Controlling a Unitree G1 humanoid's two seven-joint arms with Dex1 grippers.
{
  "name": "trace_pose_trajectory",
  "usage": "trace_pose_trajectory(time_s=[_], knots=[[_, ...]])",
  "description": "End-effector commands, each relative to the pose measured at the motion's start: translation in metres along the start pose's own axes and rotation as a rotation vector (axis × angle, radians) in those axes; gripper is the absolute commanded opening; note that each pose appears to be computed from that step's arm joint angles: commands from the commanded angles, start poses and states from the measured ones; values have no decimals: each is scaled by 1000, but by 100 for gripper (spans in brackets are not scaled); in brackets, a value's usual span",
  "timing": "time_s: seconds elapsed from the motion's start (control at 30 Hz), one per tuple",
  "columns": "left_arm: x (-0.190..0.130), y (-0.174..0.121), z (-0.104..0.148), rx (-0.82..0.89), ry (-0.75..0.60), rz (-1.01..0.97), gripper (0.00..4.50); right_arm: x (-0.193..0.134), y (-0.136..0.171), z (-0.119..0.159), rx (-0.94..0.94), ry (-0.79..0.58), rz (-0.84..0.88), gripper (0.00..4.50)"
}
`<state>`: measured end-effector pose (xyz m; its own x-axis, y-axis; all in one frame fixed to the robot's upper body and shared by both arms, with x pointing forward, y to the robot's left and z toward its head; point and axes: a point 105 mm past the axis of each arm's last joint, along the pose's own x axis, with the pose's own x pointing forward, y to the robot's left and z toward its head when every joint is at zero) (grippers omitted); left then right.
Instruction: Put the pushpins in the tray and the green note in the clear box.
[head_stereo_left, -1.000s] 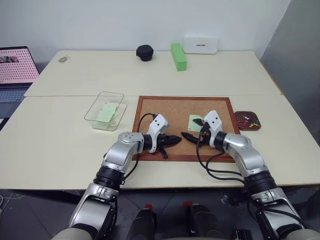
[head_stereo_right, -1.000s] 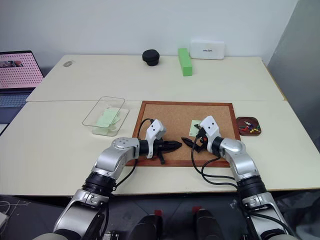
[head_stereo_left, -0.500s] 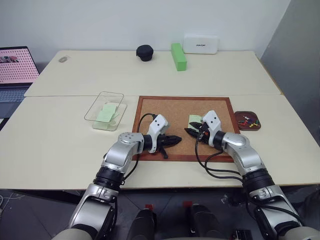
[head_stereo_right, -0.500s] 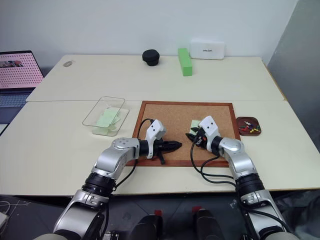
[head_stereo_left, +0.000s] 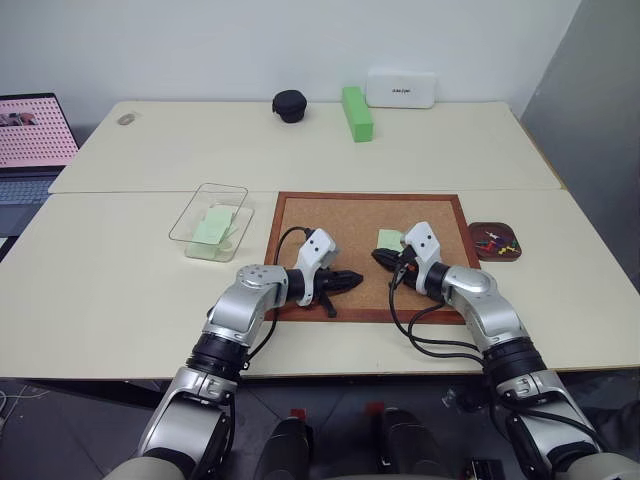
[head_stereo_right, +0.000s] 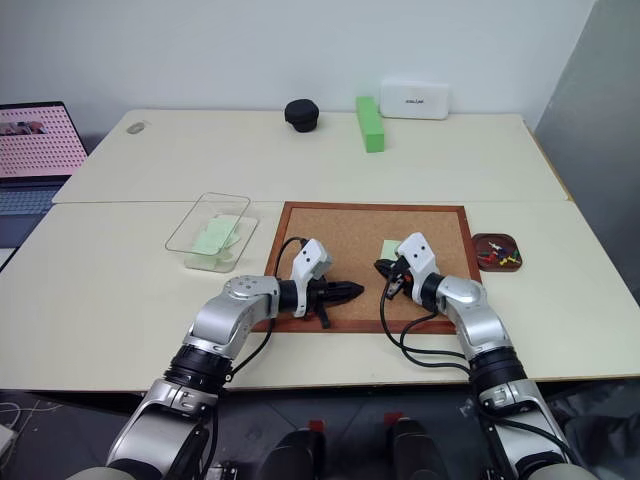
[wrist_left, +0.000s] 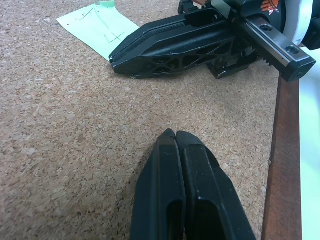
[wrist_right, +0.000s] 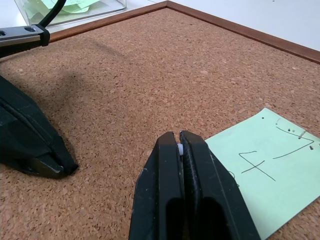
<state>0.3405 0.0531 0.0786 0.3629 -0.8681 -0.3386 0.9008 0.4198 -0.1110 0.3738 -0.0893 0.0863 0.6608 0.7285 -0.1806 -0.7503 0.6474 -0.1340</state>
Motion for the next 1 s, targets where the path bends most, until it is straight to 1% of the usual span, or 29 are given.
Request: trace_pose_trajectory(time_s=[0.03, 0.27, 0.53, 0.63, 0.73, 0.8, 0.83, 0.87, 0.9, 0.93, 1.0], knots=[[3, -5, -15, -36, 48, -22, 0, -12, -13, 41, -97, -102, -41, 8], [5, -8, -17, -38, 48, -26, 0, -27, -7, 60, -188, -118, -37, 8], [9, -7, -13, -17, 31, -23, 0, -38, -11, 66, -265, -98, -65, 8], [9, -1, -2, -16, -21, 17, 0, -43, -13, 63, -365, -59, -65, 8], [7, 6, 17, -103, -129, 52, 0, -52, -17, 57, -494, -10, -53, 8], [3, 8, 32, -247, -224, 42, 40, -57, -21, 60, -543, -10, -56, 0], [1, 8, 40, -311, -263, 35, 46, -59, -21, 62, -572, -9, -53, 0], [-2, 9, 46, -362, -295, 28, 66, -61, -22, 64, -588, -12, -54, 0], [-4, 8, 51, -392, -314, 21, 92, -62, -23, 67, -589, -24, -63, 0], [-6, 8, 56, -415, -328, 15, 104, -62, -25, 70, -585, -39, -73, 0], [-8, 3, 64, -437, -345, -12, 145, -62, -28, 78, -545, -74, -101, 0]])
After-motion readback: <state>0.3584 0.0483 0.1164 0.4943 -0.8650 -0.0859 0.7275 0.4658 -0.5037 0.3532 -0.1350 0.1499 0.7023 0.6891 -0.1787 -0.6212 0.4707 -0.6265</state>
